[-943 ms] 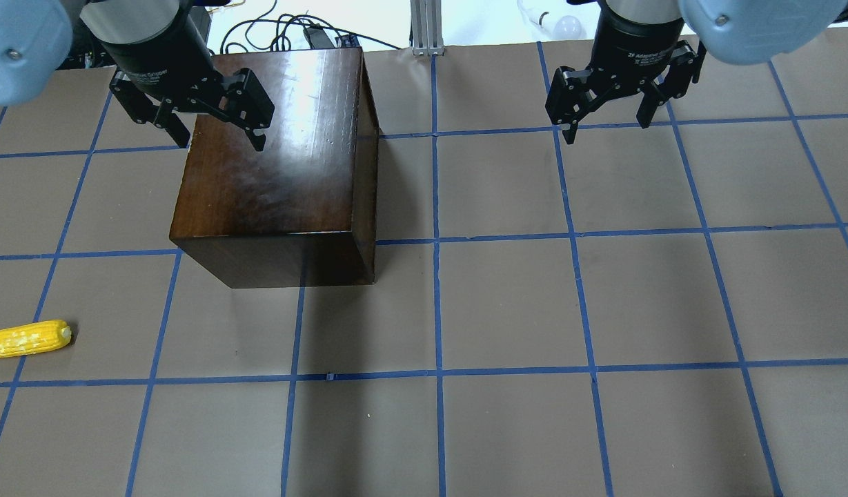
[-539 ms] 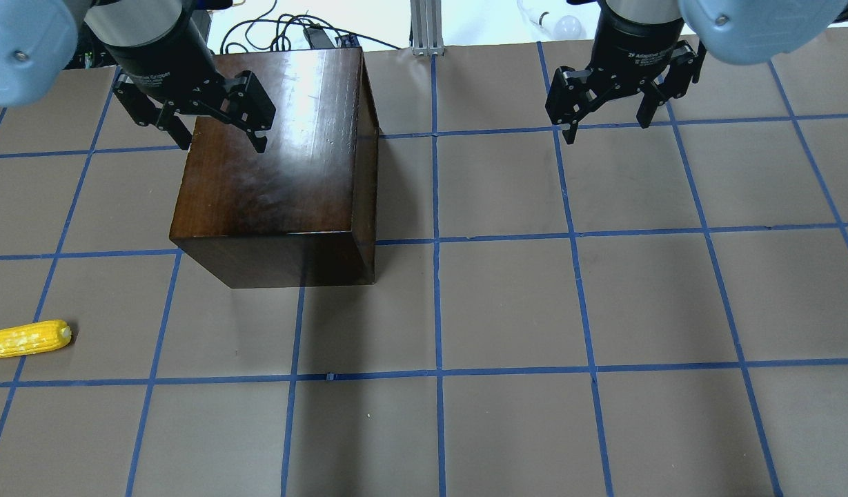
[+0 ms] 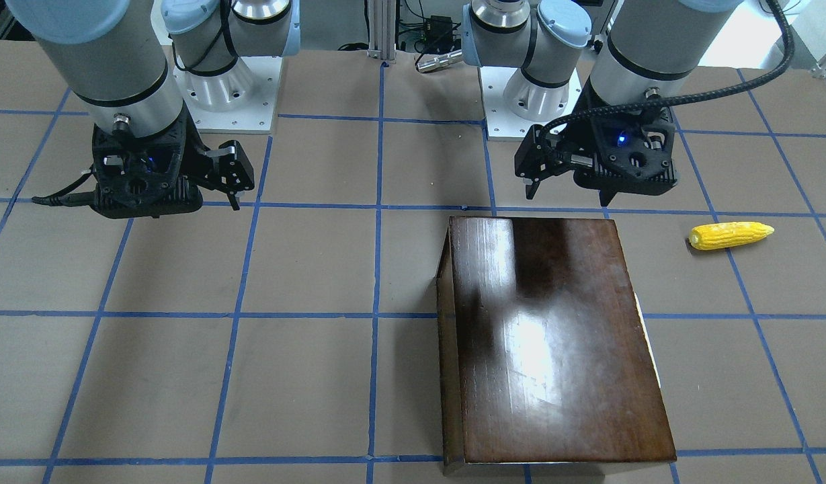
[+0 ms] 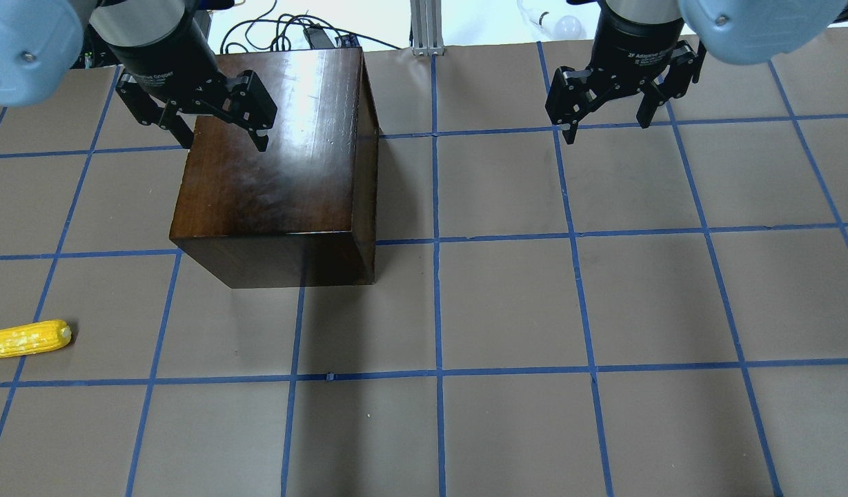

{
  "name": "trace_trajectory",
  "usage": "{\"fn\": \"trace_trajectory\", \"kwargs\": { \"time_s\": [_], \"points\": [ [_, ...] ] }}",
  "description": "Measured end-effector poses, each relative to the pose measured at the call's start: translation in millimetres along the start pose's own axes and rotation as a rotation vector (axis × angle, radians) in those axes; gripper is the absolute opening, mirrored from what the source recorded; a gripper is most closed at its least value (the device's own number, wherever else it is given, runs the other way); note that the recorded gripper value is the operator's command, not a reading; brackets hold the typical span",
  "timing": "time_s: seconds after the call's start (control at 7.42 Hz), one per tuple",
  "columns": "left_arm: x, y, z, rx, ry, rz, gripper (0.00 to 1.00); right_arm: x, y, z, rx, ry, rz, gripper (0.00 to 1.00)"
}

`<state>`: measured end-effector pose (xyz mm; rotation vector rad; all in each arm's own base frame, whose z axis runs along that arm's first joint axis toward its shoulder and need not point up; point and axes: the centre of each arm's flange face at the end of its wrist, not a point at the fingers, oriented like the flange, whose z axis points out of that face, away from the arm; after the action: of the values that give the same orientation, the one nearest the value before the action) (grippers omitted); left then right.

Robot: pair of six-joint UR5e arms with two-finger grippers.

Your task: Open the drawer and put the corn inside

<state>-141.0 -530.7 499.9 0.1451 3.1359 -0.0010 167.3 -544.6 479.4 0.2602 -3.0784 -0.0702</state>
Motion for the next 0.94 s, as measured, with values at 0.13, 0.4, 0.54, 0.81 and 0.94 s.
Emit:
{"fn": "trace_trajectory", "kwargs": {
  "time_s": [0.13,0.4,0.54,0.81,0.94],
  "points": [
    [-0.1,-0.2,1.7,0.002,0.0,-0.004,1.0,0.0,0.0,0.0,0.0,0.0,-0.001,1.0],
    [0.3,-0.5,5.3,0.012,-0.001,-0.004,1.0,0.0,0.0,0.0,0.0,0.0,0.0,1.0],
    [0.1,-0.2,5.0,0.017,-0.003,-0.004,1.0,0.0,0.0,0.0,0.0,0.0,0.0,1.0],
    [-2.7,2.2,3.4,0.012,-0.004,-0.004,1.0,0.0,0.0,0.0,0.0,0.0,-0.001,1.0],
    [-4.3,1.7,4.0,0.007,-0.003,-0.004,1.0,0.0,0.0,0.0,0.0,0.0,-0.001,1.0]
  ]
}}
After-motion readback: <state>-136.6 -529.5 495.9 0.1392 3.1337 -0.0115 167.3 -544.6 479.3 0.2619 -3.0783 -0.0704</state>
